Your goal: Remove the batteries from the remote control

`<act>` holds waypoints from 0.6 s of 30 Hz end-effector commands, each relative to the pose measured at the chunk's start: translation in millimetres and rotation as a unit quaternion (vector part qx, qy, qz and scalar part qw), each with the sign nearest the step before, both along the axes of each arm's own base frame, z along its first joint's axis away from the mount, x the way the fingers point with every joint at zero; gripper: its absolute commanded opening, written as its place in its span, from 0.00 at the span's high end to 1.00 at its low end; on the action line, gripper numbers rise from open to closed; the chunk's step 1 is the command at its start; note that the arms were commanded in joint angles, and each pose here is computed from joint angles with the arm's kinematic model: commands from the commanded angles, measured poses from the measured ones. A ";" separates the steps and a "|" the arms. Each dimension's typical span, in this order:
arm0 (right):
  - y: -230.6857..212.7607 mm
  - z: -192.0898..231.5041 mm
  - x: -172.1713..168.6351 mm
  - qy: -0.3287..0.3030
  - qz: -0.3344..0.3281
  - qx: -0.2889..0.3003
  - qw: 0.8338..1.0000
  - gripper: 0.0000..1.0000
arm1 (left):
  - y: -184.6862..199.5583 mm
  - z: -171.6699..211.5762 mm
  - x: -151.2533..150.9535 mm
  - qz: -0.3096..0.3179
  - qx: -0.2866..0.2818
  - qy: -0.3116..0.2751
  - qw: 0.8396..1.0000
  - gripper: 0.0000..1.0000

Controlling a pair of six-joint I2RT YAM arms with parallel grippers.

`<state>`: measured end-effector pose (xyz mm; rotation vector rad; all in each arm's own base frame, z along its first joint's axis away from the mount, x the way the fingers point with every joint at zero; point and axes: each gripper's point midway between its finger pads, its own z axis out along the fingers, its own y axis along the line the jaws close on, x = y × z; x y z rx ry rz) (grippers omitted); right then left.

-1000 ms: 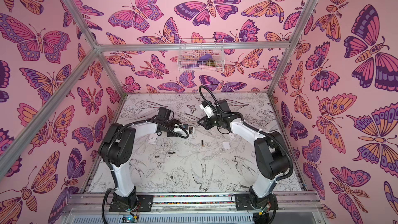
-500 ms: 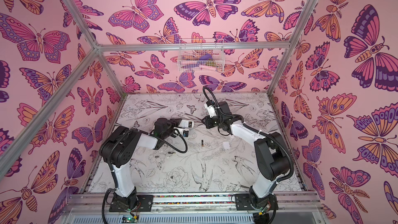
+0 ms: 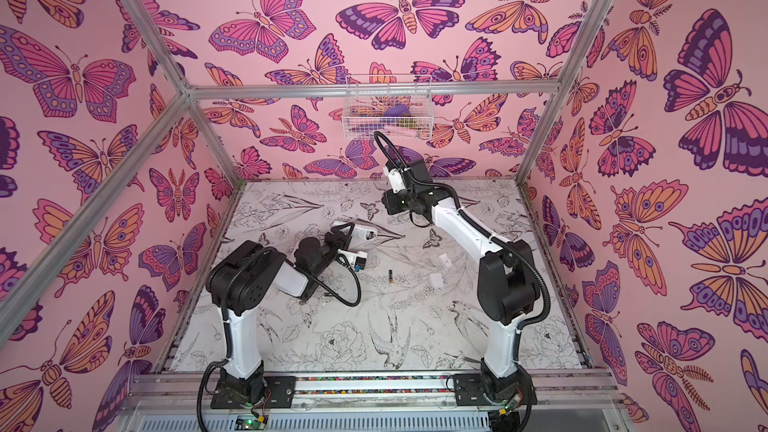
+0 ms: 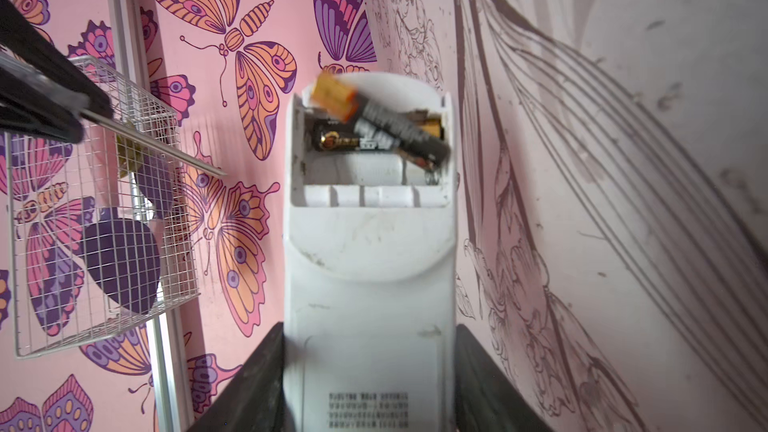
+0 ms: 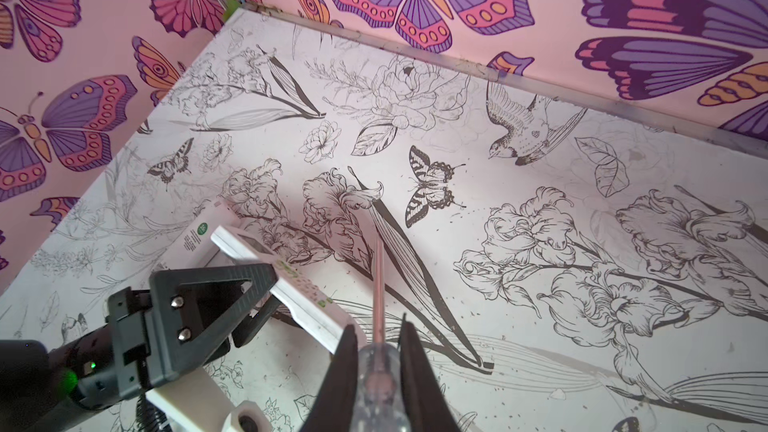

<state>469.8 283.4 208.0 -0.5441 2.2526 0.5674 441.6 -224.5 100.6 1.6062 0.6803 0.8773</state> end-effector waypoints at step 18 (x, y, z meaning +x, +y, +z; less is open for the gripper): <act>-29.0 -39.2 -87.5 0.102 0.037 -0.035 0.993 1.00 | 33.0 17.5 34.1 0.116 -0.087 0.085 0.986 0.90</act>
